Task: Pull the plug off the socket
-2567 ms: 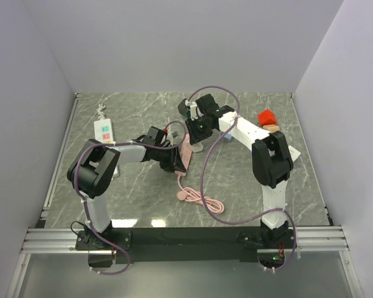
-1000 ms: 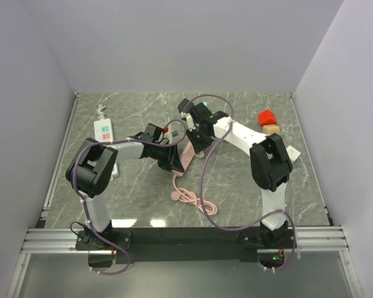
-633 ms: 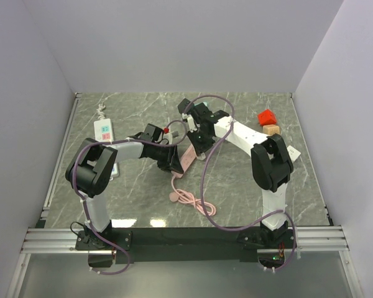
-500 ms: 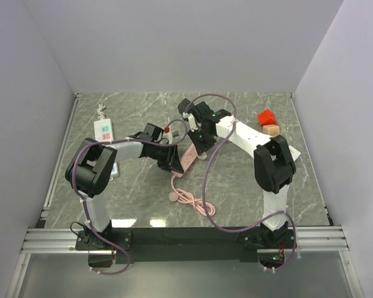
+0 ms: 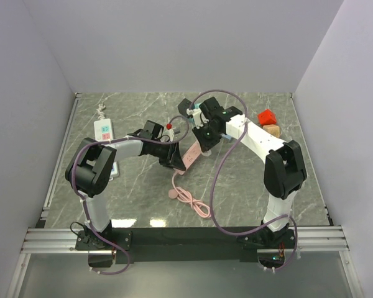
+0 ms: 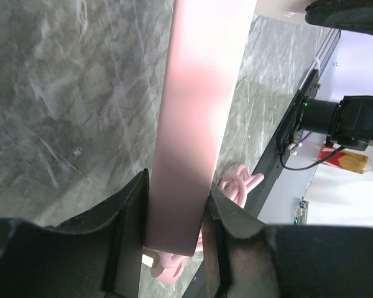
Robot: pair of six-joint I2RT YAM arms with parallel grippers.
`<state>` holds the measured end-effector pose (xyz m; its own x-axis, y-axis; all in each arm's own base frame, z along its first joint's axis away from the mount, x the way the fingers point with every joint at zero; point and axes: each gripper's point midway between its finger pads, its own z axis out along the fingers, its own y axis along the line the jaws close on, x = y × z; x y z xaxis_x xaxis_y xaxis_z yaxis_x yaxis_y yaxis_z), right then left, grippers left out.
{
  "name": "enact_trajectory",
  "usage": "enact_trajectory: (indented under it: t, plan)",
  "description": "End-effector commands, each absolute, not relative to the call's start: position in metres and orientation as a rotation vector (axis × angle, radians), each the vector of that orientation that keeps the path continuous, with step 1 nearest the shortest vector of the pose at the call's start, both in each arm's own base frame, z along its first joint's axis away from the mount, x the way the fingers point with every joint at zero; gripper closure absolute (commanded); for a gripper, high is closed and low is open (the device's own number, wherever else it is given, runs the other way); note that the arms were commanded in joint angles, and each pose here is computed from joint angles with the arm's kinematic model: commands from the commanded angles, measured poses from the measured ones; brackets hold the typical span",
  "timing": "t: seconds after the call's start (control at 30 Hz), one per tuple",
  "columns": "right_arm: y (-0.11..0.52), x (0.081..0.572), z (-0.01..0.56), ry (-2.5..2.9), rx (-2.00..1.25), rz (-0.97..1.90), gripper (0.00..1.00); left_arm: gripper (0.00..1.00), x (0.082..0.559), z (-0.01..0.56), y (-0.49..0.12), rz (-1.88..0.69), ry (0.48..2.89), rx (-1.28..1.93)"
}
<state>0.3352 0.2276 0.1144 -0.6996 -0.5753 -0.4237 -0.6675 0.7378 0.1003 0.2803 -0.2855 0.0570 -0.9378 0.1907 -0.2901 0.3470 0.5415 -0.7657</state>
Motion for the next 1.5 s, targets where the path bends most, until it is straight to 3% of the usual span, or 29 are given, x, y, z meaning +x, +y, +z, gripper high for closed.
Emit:
enact_trajectory:
  t: [0.0, 0.47, 0.6, 0.67, 0.8, 1.0, 1.2, 1.47]
  plan:
    - [0.233, 0.303, 0.176, 2.474, -0.972, 0.577, 1.0, 0.99, 0.278, -0.014, -0.219, -0.917, 2.952, 0.069]
    - [0.245, 0.306, 0.137, 2.537, -1.043, 0.504, 1.0, 0.99, 0.278, 0.0, -0.222, -0.952, 2.941, 0.128]
    - [0.199, 0.366, 0.141, 2.593, -0.652, 0.17, 1.0, 0.99, 0.276, 0.003, -0.225, -0.982, 2.934, 0.133]
    - [0.166, 0.391, 0.141, 2.621, -0.432, 0.159, 1.0, 0.99, 0.274, 0.004, -0.225, -0.992, 2.934, 0.132]
    - [0.134, 0.428, 0.136, 2.588, -0.033, 0.273, 1.0, 0.99, 0.272, 0.005, -0.224, -0.996, 2.923, 0.118]
    - [0.134, 0.451, 0.099, 2.581, 0.258, 0.517, 1.0, 0.99, 0.275, 0.01, -0.231, -1.031, 2.903, 0.087]
    - [0.12, 0.469, 0.085, 2.527, 0.485, 0.533, 1.0, 0.99, 0.278, 0.018, -0.236, -1.052, 2.866, 0.064]
    - [0.096, 0.476, 0.084, 2.501, 0.661, 0.535, 0.52, 0.99, 0.276, 0.016, -0.239, -1.052, 2.868, 0.057]
